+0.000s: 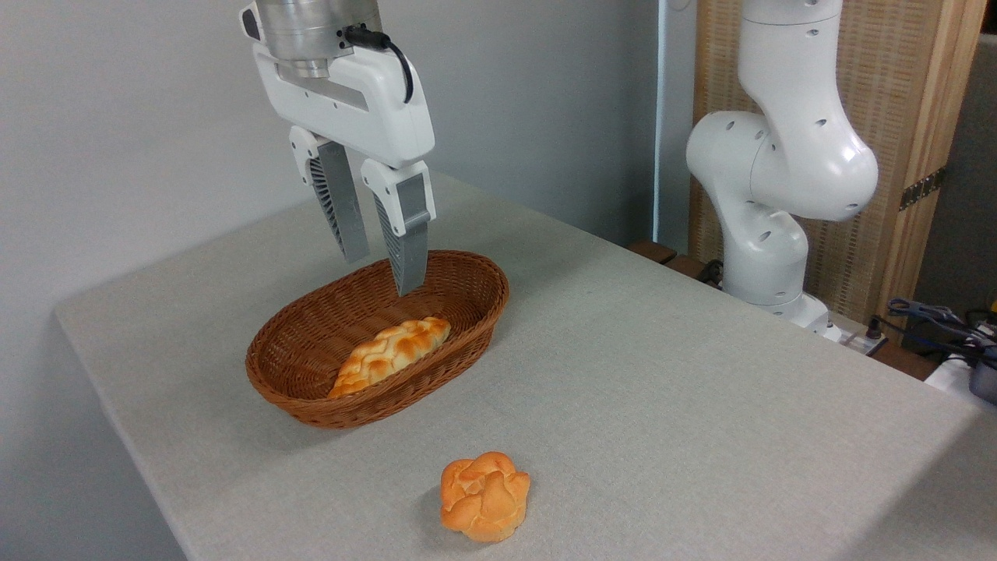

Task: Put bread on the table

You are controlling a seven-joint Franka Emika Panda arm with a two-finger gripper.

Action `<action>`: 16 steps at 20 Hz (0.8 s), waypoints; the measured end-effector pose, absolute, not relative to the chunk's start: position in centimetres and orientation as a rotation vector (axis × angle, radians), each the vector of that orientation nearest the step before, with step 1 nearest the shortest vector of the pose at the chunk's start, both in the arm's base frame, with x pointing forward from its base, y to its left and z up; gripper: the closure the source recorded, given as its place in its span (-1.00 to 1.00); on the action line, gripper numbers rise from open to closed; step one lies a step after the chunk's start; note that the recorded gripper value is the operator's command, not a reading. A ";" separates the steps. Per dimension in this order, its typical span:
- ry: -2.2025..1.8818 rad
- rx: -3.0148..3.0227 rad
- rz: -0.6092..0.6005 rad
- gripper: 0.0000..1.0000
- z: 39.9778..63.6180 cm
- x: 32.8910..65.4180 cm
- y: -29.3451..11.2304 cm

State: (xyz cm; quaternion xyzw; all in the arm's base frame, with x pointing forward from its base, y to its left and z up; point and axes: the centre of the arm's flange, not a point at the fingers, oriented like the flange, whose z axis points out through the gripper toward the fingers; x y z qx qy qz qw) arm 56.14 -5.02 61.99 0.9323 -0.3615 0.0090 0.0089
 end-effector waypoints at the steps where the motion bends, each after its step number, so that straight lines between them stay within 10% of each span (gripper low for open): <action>1: -1.129 2.912 0.028 -1.00 62.0 56.1 -5.0; 16: -1.135 2.909 0.023 -1.00 61.8 56.1 -5.2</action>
